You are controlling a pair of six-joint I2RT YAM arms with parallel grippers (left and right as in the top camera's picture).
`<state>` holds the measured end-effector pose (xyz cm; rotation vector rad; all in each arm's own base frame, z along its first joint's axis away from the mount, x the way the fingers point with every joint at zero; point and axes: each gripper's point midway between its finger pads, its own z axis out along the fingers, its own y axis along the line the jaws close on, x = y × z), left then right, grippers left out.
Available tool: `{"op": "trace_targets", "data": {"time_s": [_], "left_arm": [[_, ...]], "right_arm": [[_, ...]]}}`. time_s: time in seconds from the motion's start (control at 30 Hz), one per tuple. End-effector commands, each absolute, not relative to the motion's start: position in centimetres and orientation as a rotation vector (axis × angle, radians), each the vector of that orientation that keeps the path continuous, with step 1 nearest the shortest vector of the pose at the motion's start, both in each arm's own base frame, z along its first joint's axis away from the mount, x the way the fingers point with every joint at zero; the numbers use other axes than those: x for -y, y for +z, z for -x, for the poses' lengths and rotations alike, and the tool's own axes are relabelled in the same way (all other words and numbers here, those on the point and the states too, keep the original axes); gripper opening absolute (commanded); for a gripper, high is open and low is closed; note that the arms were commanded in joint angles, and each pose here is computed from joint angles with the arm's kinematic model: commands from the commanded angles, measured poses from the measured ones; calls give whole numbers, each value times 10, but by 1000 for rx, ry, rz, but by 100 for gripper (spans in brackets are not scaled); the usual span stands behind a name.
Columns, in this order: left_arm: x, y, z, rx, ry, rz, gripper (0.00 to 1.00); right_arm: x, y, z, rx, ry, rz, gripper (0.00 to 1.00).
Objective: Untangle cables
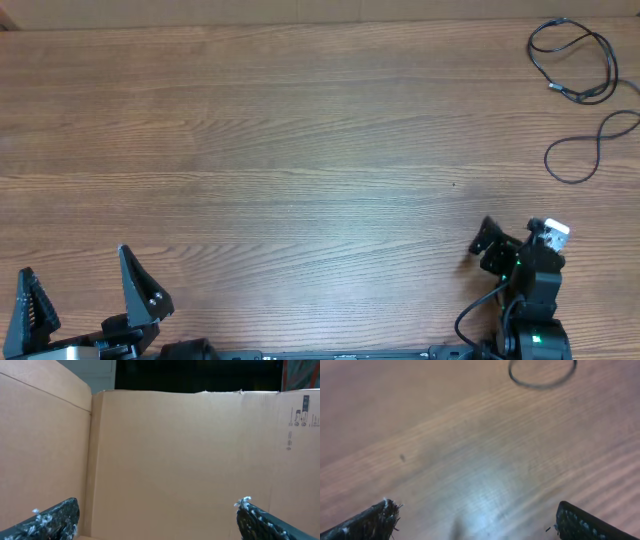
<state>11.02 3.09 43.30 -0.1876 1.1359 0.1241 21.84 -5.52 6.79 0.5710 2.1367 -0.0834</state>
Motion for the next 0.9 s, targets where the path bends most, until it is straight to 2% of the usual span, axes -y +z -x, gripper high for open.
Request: {"op": "trace_targets", "data": {"time_s": [0.0, 0.13, 0.87], "left_arm": [[-30, 430, -110, -1140, 117, 189, 100], [-30, 427, -111, -1153, 118, 190, 100], [-5, 420, -118, -1198, -13, 92, 100]], "right_arm": [[58, 62, -213, -2155, -110, -590, 100], [57, 49, -201, -2229, -124, -599, 100], [57, 49, -201, -2227, -124, -599, 100]]}}
